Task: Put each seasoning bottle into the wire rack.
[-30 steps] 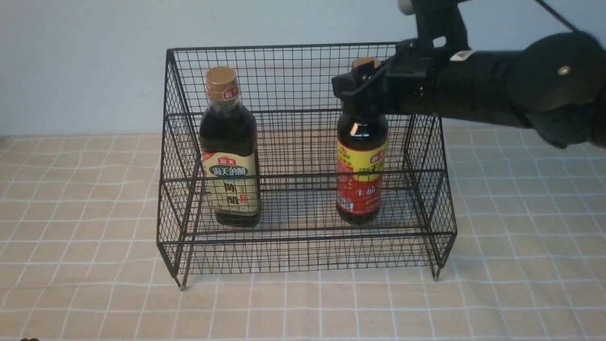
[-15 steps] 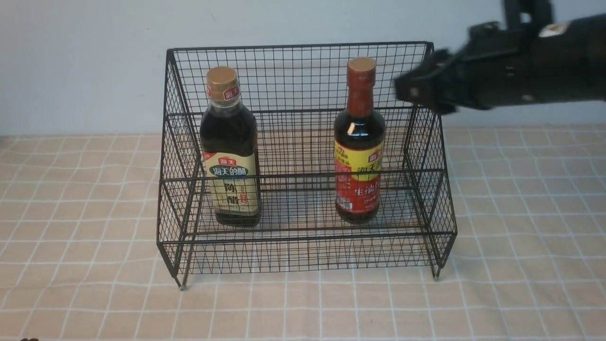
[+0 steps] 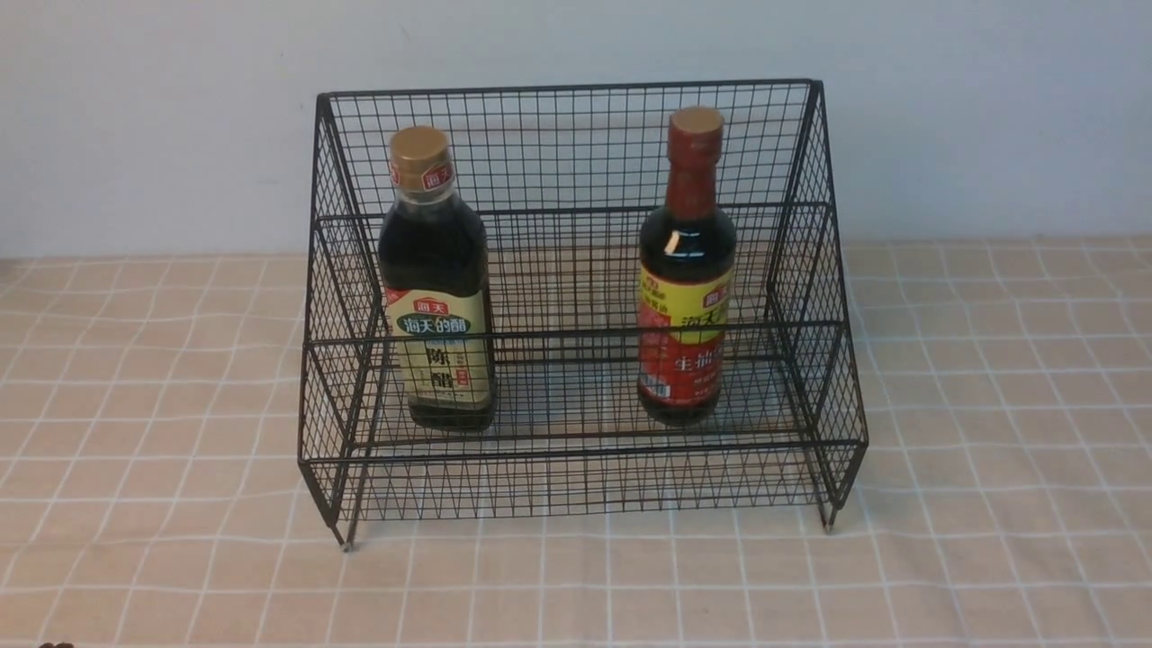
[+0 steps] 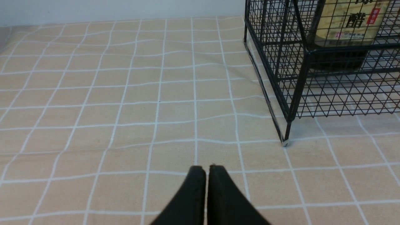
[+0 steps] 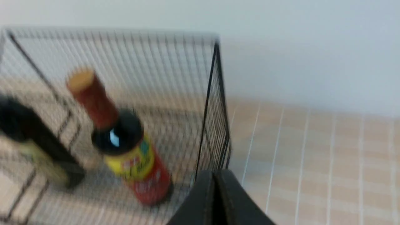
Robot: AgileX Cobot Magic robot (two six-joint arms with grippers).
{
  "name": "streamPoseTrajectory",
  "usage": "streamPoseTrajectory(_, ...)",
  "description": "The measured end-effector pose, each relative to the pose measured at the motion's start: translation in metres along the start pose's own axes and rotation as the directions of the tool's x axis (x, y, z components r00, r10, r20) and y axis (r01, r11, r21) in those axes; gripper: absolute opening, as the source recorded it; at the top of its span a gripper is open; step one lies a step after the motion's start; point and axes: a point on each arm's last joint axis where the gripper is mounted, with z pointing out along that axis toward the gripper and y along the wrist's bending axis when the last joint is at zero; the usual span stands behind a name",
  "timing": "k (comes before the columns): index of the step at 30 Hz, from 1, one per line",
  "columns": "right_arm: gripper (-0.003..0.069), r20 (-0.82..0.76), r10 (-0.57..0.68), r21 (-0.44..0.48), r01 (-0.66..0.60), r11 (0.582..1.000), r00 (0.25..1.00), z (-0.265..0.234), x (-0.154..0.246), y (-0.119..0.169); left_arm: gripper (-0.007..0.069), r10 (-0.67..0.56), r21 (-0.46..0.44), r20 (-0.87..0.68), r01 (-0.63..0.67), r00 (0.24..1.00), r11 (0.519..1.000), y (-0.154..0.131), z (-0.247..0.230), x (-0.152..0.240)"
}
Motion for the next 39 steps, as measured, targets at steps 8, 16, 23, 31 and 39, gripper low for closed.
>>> streamPoseTrajectory(8,-0.0013,0.518,0.007,0.097,-0.067,0.993,0.856,-0.071,0.048,0.010,-0.0007,0.000,0.000,0.000,0.000,1.000,1.000,0.000,0.000,0.000)
streamPoseTrajectory(16,-0.0013,0.628,0.039,0.043,-0.084,0.996,0.777,-0.105,0.075,0.023,-0.0007,0.000,0.000,0.000,0.000,1.000,1.000,0.000,0.000,0.000)
streamPoseTrajectory(23,-0.0013,0.652,0.034,0.005,-0.049,0.999,0.758,-0.122,0.085,0.033,-0.0007,0.000,0.000,0.000,0.000,1.000,1.000,0.000,0.000,0.000)
streamPoseTrajectory(31,-0.0013,0.641,-0.112,0.135,0.032,0.990,0.759,-0.122,0.090,0.030,-0.0007,0.000,0.000,0.000,0.000,1.000,1.000,0.000,0.000,0.000)
streamPoseTrajectory(39,-0.0013,0.366,-0.231,0.310,0.116,0.944,0.902,-0.089,0.132,0.007,-0.0007,0.000,0.000,0.000,0.000,1.000,1.000,0.000,0.000,0.000)
